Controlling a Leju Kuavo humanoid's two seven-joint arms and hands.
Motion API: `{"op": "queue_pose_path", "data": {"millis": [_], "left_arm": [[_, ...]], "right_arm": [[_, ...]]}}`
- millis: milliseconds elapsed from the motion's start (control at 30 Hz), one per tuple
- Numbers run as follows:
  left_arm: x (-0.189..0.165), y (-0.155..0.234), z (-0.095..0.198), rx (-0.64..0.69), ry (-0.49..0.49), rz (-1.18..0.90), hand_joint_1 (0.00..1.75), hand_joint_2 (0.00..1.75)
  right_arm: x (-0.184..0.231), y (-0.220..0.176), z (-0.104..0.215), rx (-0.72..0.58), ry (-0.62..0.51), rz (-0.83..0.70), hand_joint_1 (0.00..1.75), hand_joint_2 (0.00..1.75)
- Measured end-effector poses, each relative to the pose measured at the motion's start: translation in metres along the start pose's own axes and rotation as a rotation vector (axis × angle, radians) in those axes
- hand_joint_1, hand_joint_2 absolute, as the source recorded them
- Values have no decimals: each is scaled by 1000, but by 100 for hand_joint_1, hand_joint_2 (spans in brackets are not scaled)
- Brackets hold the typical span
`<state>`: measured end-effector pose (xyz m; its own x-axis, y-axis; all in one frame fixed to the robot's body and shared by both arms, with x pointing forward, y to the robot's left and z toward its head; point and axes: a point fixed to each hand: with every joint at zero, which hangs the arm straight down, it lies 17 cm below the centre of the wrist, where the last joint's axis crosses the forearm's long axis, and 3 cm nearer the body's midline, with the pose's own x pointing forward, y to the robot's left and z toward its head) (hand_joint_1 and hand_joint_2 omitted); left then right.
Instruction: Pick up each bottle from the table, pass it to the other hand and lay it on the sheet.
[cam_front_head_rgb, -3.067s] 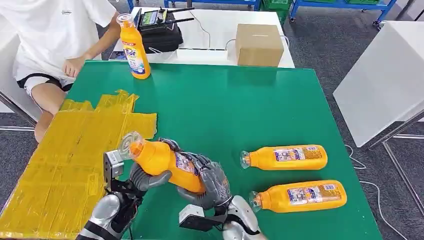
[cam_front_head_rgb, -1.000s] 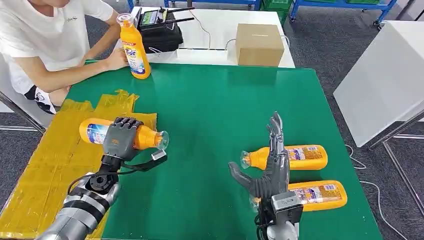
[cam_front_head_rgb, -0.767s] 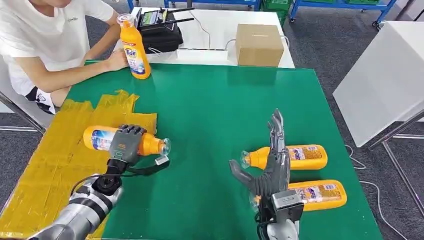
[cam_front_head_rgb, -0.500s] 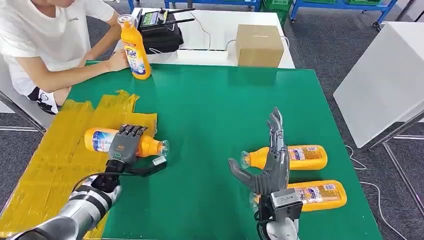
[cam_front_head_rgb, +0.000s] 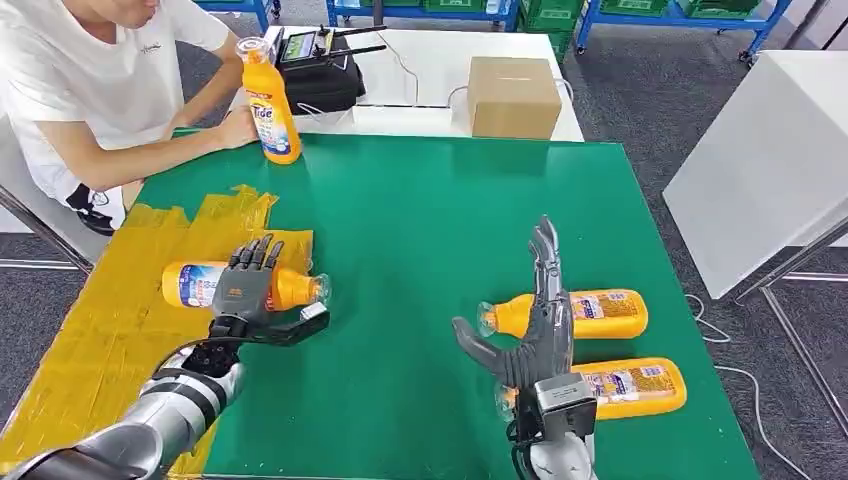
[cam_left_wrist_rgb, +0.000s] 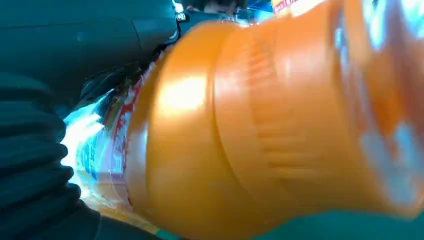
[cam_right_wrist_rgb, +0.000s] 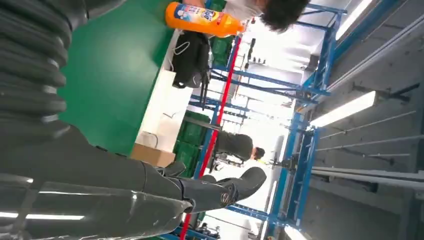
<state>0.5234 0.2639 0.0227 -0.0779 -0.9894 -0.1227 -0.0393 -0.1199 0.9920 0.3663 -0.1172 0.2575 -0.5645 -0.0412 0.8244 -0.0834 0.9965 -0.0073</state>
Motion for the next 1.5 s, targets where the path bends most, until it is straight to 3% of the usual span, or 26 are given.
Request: {"op": "queue_pose_path", "data": {"millis": [267, 733, 1167, 1333, 1500], "left_arm": [[1, 3, 0, 20, 13, 71, 0, 175], [49, 33, 19, 166, -97, 306, 0, 175], [72, 88, 46, 353, -164, 335, 0, 175], [66, 66, 62, 316, -69, 503, 0, 175], [78, -28, 118, 51, 179, 890, 0, 175]], "right_arm": [[0, 0, 0, -2, 0, 2, 0, 175], [-5, -3, 7, -9, 15, 22, 0, 175], [-10, -4, 11, -9, 28, 35, 0, 175], [-13, -6, 16, -23, 38, 61, 0, 175], [-11, -27, 33, -93, 61, 138, 0, 175]]}}
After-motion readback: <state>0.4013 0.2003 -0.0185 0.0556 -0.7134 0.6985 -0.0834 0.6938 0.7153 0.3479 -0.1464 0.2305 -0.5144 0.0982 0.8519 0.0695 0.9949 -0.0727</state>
